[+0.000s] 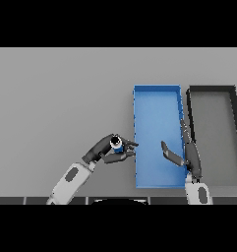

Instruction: Pick up the blue pipe and place it into the blue bin.

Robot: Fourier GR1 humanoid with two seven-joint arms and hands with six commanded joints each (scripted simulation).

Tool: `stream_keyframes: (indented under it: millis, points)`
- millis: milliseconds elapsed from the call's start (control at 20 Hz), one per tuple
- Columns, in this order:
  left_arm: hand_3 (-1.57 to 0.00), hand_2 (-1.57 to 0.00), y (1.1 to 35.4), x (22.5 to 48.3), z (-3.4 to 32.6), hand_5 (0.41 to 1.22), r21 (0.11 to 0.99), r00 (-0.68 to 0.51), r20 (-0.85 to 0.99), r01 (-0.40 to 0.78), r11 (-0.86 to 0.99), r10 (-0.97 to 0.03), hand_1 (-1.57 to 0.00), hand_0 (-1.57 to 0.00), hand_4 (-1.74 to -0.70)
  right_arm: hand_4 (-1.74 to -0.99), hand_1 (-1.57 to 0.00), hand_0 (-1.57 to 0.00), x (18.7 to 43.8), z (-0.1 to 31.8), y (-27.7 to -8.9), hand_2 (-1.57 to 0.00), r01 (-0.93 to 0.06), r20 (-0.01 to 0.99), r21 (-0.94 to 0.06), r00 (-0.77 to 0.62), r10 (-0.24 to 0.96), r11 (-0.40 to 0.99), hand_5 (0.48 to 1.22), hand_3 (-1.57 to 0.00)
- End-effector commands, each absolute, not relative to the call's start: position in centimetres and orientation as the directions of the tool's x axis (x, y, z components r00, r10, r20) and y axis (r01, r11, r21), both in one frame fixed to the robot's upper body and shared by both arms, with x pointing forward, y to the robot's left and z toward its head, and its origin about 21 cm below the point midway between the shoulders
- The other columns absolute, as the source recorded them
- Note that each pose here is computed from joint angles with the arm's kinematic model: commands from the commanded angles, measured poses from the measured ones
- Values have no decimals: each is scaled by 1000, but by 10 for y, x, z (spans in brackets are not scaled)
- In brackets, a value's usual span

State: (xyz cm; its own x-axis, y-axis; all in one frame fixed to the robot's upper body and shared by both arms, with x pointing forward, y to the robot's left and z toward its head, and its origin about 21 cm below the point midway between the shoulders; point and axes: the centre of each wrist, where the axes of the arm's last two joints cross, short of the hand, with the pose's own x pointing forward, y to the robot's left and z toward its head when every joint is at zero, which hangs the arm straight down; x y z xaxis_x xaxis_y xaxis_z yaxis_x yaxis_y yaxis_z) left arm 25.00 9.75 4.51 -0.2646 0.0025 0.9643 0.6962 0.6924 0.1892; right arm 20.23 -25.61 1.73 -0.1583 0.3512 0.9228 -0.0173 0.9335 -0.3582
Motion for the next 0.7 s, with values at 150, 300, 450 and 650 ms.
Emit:
stream_keyframes:
  millis: [150,300,450,650]
  points:
    - [-1570,-1570,96,250,47,1220,194,-268,963,695,692,-1,-1570,-1570,-1466,-1191,1,1,173,22,-253,1,81,907,-393,-128,400,916,642,1]
    - [-1571,-1571,98,249,46,1221,197,-272,962,702,684,2,-1571,-1571,-1467,-1195,-2,1,167,39,-252,-41,59,914,-337,-218,342,940,648,1]
    - [-1571,-1571,96,251,46,1221,189,-261,965,710,679,4,-1571,-1571,-1467,-1209,-25,1,170,65,-254,-106,-130,953,-200,-256,162,971,609,-1]
    - [-1571,-1571,91,248,49,1221,186,-263,965,716,672,13,-1571,-1571,-1467,-1237,-14,1,189,104,-250,-111,-372,970,-199,-205,129,907,577,0]
